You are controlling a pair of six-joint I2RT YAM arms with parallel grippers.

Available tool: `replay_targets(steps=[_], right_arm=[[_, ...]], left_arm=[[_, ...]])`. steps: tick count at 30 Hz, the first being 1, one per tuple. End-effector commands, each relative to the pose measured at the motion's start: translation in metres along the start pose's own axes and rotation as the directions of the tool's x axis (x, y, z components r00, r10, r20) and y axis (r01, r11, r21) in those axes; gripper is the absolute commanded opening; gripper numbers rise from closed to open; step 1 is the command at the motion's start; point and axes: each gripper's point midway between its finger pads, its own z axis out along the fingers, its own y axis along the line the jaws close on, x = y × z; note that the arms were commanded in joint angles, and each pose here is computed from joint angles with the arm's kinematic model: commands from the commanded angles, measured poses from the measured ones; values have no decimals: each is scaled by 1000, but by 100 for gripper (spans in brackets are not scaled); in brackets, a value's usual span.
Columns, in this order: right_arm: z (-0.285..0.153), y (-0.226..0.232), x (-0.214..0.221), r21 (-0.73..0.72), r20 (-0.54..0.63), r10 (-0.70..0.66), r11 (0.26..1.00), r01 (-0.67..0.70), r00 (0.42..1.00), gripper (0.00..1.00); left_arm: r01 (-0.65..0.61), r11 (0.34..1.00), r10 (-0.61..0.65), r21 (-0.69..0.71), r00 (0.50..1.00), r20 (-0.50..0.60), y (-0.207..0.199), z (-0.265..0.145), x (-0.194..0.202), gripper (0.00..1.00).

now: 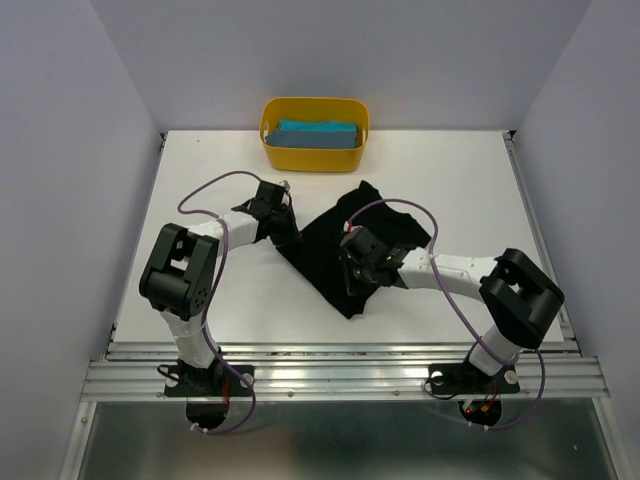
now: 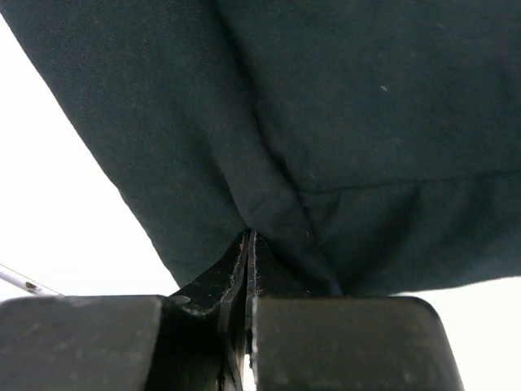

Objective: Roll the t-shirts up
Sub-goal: Roll the T-shirt to the center of the board.

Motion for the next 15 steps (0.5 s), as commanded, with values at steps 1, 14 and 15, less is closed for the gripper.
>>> replay_targets(steps=[1, 14, 15], right_arm=[[-22, -20, 0, 120, 29, -27, 993, 23, 999, 1], [-52, 33, -52, 351, 170, -385, 884, 309, 907, 43], [-51, 34, -54, 381, 174, -410, 867, 322, 896, 47]], left_arm=[[-68, 998, 69, -17, 994, 82, -14, -26, -33, 0], [-79, 996, 87, -38, 955, 282, -36, -129, -106, 5], [-48, 998, 60, -49, 954, 293, -27, -134, -108, 7]])
